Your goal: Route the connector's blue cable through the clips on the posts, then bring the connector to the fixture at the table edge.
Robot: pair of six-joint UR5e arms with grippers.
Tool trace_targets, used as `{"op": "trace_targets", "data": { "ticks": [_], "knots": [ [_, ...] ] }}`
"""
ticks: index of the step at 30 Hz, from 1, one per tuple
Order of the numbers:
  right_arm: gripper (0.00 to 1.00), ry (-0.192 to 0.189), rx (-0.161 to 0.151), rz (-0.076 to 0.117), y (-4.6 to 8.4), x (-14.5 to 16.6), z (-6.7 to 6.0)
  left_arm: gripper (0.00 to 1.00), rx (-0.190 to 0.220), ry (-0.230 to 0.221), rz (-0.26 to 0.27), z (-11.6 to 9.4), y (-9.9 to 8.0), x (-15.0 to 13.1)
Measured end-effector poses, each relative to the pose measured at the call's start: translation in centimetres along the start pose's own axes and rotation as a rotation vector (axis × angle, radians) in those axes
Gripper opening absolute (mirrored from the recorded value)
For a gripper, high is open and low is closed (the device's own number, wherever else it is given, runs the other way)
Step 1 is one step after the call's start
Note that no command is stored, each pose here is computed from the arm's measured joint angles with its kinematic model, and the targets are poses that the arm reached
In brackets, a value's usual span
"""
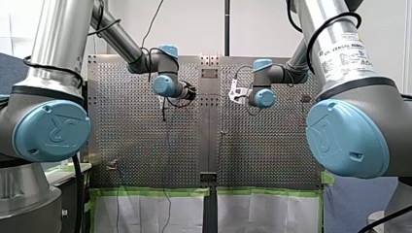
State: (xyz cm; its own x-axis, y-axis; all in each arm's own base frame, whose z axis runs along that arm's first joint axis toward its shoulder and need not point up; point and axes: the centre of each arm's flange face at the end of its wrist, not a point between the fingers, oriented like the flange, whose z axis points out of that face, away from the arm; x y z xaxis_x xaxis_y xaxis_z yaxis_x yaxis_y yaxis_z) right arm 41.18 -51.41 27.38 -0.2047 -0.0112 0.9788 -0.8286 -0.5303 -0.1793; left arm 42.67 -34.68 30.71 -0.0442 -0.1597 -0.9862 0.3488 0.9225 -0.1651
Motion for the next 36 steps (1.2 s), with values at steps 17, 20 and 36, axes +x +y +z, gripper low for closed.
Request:
{"op": "trace_targets", "data": {
  "ticks": [17,20,36],
  "knots": [
    [0.02,0.001,0.000,0.000,0.0,0.0,0.0,1.00,-0.104,0.018,0.115,-0.5,-1.3,-0.1],
    [0.02,0.001,0.000,0.000,0.0,0.0,0.0,1.00,-0.127,0.007,0.119,-0.5,-1.2,-0.3],
    [0.02,-0.003,0.000,0.000,0.0,-0.1,0.0,1.00,-0.243,-0.002,0.124,2.2,-1.3,1.4]
  ]
}}
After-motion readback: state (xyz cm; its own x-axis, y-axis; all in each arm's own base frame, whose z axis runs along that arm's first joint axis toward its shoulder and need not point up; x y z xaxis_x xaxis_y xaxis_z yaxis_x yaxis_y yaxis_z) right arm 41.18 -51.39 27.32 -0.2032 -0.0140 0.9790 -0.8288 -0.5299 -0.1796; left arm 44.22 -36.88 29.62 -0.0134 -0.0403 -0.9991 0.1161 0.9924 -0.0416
